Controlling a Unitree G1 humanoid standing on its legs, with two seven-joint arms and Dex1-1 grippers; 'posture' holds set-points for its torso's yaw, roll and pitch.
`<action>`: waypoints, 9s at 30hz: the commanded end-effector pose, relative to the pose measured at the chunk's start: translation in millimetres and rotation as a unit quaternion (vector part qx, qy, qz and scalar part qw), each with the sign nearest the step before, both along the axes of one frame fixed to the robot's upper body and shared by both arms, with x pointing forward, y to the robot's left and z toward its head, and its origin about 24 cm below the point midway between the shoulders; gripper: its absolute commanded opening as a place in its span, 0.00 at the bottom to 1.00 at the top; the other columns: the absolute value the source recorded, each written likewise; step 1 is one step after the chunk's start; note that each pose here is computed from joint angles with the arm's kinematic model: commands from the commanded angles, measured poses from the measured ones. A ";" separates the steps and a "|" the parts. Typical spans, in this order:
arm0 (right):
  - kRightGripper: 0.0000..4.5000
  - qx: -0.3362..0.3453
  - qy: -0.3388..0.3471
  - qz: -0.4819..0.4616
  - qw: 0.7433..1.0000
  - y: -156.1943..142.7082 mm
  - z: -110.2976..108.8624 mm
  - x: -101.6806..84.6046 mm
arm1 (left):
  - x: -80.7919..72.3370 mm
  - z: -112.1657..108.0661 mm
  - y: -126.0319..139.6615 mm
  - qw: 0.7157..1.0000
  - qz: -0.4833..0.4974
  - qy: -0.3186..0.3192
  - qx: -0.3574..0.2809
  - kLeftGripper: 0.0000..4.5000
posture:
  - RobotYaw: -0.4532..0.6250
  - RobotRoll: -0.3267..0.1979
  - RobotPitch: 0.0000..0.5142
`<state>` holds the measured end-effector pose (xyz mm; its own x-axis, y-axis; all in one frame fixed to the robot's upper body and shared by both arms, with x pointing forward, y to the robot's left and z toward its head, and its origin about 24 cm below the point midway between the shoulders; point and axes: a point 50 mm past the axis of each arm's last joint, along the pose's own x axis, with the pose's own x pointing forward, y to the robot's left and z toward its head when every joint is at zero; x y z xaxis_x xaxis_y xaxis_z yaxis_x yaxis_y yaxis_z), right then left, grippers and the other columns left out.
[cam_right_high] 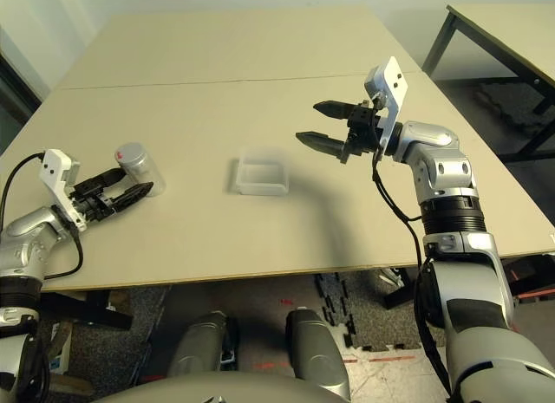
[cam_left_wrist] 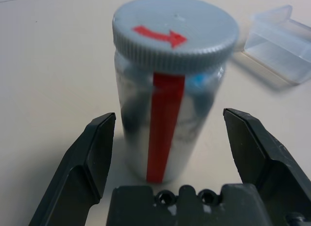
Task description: Pour the medicine from the bottle into the box.
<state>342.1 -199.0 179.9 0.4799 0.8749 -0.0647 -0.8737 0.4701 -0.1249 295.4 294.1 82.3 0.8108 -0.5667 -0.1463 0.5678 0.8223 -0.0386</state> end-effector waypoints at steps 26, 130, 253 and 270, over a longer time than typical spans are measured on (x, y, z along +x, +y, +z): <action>1.00 -0.001 0.009 -0.004 1.000 3.6 -1.3 -7.5 | 32.7 5.0 -16.4 0.998 -0.021 -0.046 0.045 0.58 | 0.33 0.62 0.19; 0.39 0.004 0.130 0.475 0.871 154.5 45.9 -44.8 | -5.5 89.4 -146.6 0.856 -0.516 -0.044 -0.004 0.58 | 0.39 0.62 0.11; 1.00 0.033 -0.002 0.249 0.968 160.6 52.4 -18.2 | 20.7 81.7 -115.7 0.916 -0.395 -0.069 -0.011 0.58 | 0.35 0.62 0.09; 1.00 0.008 0.000 0.257 0.966 181.9 43.8 -13.4 | 17.9 79.1 -133.3 0.904 -0.423 -0.066 -0.013 0.58 | 0.35 0.62 0.10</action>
